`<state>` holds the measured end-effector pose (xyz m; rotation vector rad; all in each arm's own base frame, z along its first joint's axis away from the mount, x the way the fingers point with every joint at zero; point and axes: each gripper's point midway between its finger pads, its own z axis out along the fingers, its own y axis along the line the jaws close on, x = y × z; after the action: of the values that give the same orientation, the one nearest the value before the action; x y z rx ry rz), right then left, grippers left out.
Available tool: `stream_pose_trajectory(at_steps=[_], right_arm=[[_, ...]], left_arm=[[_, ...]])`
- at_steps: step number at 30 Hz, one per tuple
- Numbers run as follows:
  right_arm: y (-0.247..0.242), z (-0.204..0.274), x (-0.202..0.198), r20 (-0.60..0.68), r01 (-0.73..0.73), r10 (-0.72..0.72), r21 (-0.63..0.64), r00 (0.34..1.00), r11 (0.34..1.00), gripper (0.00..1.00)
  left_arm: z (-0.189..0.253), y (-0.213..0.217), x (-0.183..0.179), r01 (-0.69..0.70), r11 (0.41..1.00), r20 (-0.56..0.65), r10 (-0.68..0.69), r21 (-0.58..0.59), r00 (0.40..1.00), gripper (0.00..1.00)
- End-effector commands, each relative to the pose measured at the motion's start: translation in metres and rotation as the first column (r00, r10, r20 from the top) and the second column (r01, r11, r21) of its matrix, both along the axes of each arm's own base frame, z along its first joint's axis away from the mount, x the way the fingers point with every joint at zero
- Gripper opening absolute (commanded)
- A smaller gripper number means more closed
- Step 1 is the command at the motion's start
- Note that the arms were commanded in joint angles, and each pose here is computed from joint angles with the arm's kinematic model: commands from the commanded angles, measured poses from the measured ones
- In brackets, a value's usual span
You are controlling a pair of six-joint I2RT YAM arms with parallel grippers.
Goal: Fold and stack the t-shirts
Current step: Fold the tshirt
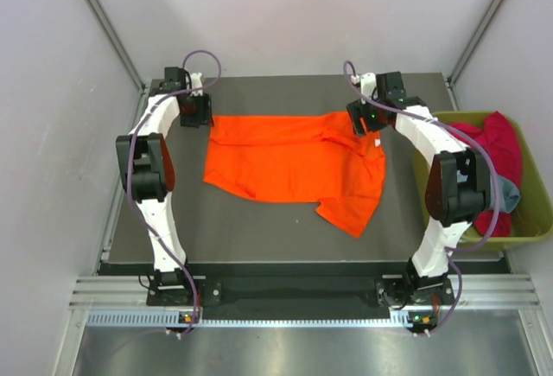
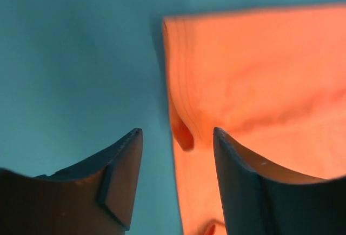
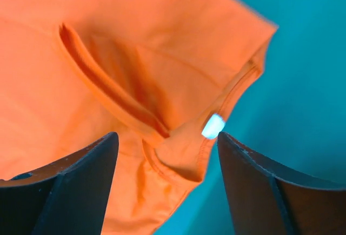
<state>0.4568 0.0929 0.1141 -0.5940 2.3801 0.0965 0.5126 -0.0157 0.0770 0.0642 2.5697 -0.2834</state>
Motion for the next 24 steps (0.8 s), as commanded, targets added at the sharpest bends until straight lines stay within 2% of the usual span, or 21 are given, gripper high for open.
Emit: stream_pose_trajectory(at_steps=[1, 2, 4, 7, 9, 10, 15, 16, 18, 19, 20, 21, 24], right_arm=[[0.004, 0.055, 0.028, 0.146, 0.012, -0.019, 0.05, 0.989, 0.999, 0.75], [0.007, 0.051, 0.031, 0.137, 0.003, -0.011, 0.053, 0.99, 0.999, 0.75], [0.01, 0.052, 0.04, 0.15, 0.011, -0.022, 0.071, 0.988, 0.997, 0.74], [0.019, 0.041, 0.052, 0.141, -0.003, -0.009, 0.084, 0.99, 0.996, 0.7], [0.027, 0.03, 0.061, 0.122, -0.007, -0.006, 0.104, 0.993, 0.995, 0.67], [0.031, 0.026, 0.064, 0.115, -0.016, 0.003, 0.112, 0.993, 0.994, 0.62], [0.054, 0.006, 0.082, 0.095, -0.04, 0.027, 0.134, 0.995, 0.99, 0.57], [0.059, 0.004, 0.084, 0.097, -0.047, 0.034, 0.133, 0.995, 0.99, 0.57], [0.067, -0.008, 0.087, 0.081, -0.052, 0.041, 0.136, 0.996, 0.989, 0.57], [0.07, -0.01, 0.087, 0.077, -0.053, 0.042, 0.136, 0.996, 0.989, 0.57], [0.072, -0.011, 0.088, 0.076, -0.054, 0.044, 0.139, 0.996, 0.989, 0.57], [0.077, -0.011, 0.088, 0.077, -0.062, 0.051, 0.145, 0.996, 0.988, 0.57], [0.089, -0.015, 0.086, 0.07, -0.086, 0.076, 0.149, 0.995, 0.985, 0.57]], left_arm=[[0.076, 0.01, 0.041, -0.052, 0.998, 0.248, 0.047, 0.016, 0.968, 0.6], [0.083, 0.004, 0.045, -0.056, 0.998, 0.26, 0.058, -0.015, 0.964, 0.68], [0.078, -0.005, 0.052, -0.051, 0.997, 0.252, 0.062, -0.049, 0.966, 0.68], [0.07, -0.032, 0.058, 0.024, 0.992, 0.236, 0.007, -0.126, 0.972, 0.63], [0.058, -0.053, 0.06, 0.066, 0.982, 0.21, -0.027, -0.178, 0.977, 0.56], [0.053, -0.055, 0.061, 0.068, 0.978, 0.2, -0.028, -0.195, 0.979, 0.54], [0.035, -0.093, 0.061, 0.139, 0.954, 0.175, -0.094, -0.265, 0.98, 0.38], [0.032, -0.096, 0.059, 0.147, 0.951, 0.167, -0.103, -0.274, 0.98, 0.29], [0.018, -0.102, 0.045, 0.153, 0.94, 0.114, -0.124, -0.306, 0.986, 0.19], [0.019, -0.102, 0.043, 0.151, 0.94, 0.106, -0.124, -0.307, 0.987, 0.19], [0.014, -0.102, 0.037, 0.15, 0.937, 0.084, -0.13, -0.314, 0.988, 0.13], [0.01, -0.102, 0.033, 0.148, 0.937, 0.067, -0.134, -0.315, 0.989, 0.11], [0.005, -0.101, 0.017, 0.147, 0.937, 0.027, -0.146, -0.318, 0.989, 0.09]])
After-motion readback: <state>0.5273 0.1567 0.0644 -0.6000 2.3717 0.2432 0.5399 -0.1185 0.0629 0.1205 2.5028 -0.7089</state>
